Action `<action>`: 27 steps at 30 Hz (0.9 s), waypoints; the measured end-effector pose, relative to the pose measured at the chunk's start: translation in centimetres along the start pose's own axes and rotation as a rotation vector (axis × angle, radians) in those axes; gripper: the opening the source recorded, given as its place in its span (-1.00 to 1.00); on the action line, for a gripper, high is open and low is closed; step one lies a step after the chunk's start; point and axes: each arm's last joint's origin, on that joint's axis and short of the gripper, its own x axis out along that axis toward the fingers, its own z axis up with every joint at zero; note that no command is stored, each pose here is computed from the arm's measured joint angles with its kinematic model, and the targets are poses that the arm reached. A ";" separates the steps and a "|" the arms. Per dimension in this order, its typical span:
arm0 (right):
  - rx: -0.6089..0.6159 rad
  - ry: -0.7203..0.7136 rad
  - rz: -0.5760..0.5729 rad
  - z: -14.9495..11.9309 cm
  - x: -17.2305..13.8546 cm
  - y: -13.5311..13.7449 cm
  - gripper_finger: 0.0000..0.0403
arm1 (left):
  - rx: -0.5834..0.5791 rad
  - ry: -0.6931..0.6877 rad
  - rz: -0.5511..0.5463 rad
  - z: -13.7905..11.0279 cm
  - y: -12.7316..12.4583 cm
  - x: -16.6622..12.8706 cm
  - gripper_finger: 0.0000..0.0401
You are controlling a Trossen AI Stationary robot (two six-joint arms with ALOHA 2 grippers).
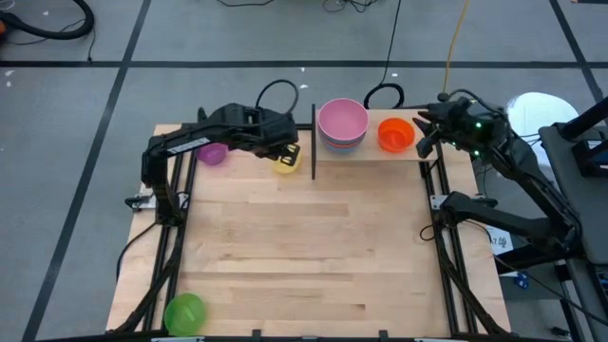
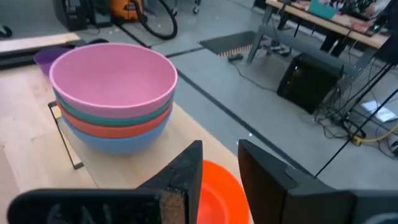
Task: Place and stack bowls onto a shelf
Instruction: Stack the yellow bowl on the shelf
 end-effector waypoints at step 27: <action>-0.002 -0.043 -0.008 0.0 -1.1 -0.1 -0.51 | -0.446 0.284 0.109 2.2 7.7 17.6 -0.62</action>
